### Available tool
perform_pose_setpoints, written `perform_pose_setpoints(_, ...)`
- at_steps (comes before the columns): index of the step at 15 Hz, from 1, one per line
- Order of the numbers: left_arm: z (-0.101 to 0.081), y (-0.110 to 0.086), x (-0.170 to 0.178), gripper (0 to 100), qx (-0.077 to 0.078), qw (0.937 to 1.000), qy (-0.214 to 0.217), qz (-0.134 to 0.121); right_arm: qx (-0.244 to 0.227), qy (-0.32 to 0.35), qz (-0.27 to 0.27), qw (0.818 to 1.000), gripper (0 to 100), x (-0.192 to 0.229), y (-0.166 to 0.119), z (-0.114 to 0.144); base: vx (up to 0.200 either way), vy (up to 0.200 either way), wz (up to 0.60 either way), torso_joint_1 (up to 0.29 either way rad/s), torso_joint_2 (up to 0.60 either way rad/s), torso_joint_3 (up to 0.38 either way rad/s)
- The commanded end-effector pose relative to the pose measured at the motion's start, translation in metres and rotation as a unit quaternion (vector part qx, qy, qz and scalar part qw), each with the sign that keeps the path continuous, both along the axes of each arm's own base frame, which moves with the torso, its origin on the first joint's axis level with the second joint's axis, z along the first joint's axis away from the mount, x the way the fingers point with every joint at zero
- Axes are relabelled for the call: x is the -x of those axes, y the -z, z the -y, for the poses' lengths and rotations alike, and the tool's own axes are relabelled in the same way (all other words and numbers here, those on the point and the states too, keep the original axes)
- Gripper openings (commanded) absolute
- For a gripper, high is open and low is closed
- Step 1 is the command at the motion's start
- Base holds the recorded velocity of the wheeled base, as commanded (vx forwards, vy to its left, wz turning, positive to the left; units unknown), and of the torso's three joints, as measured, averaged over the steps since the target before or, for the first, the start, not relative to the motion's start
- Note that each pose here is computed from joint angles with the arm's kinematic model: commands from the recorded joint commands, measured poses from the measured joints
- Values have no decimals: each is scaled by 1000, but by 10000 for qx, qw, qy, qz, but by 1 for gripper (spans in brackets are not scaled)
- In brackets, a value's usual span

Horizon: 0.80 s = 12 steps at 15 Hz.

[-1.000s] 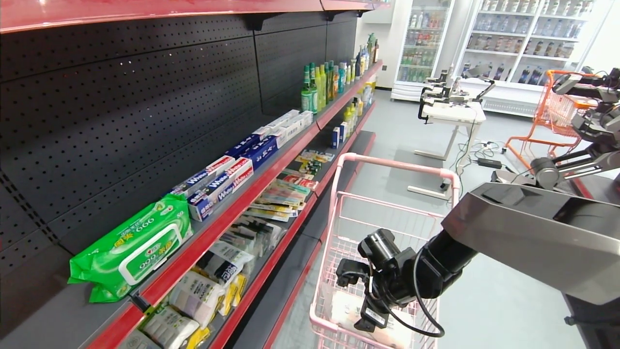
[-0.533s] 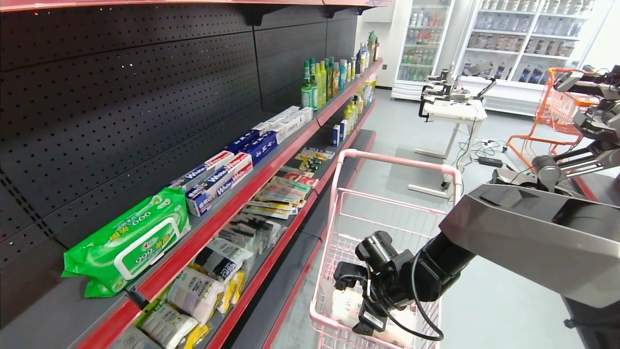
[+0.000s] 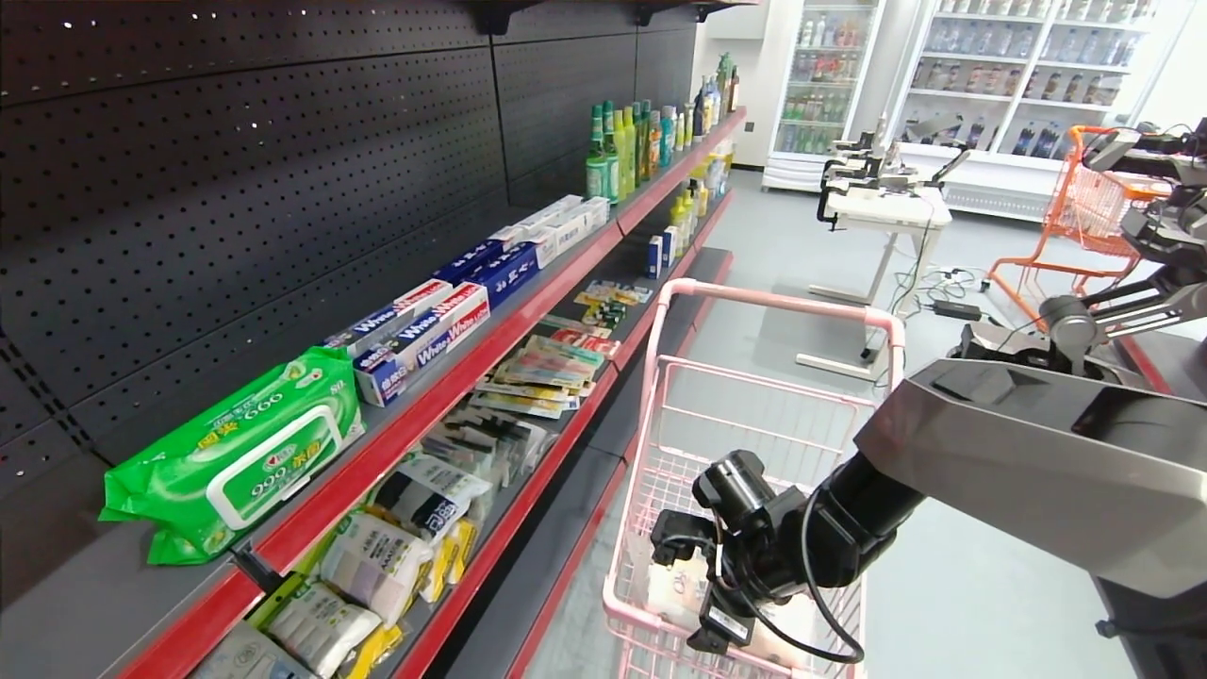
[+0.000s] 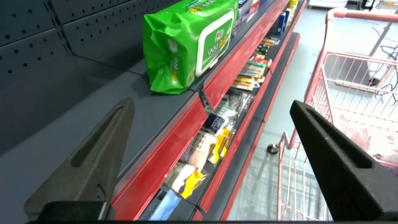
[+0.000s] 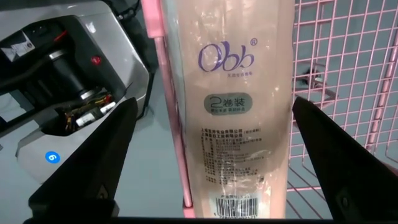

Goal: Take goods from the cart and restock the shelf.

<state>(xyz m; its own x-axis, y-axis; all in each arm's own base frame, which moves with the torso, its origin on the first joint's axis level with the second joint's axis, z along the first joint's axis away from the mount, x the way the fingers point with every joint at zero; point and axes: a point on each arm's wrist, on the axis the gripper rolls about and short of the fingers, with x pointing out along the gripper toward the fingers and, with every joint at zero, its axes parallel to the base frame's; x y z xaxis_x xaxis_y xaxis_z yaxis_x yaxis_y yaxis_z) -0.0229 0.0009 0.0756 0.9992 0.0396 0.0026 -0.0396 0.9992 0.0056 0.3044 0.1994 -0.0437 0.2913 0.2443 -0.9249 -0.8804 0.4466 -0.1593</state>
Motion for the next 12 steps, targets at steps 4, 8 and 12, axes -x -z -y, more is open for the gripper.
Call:
perform_pose_setpoints(4, 0, 0, 0, 100, -2, 10000, -2, -5, -15, 12, 24, 10000, 100, -4, 0, 2, 0, 0, 0, 0, 0, 0)
perform_pose_setpoints(8, 0, 0, 0, 100, -2, 10000, -2, -5, -20, 113, 49, 9999, 100, -13, 4, 7, 0, 0, 0, 0, 0, 0)
perform_pose_setpoints(12, 0, 0, 0, 100, -2, 10000, -2, -5, -40, 121, 82, 9999, 100, -17, 5, 6, 0, 0, 0, 0, 0, 0)
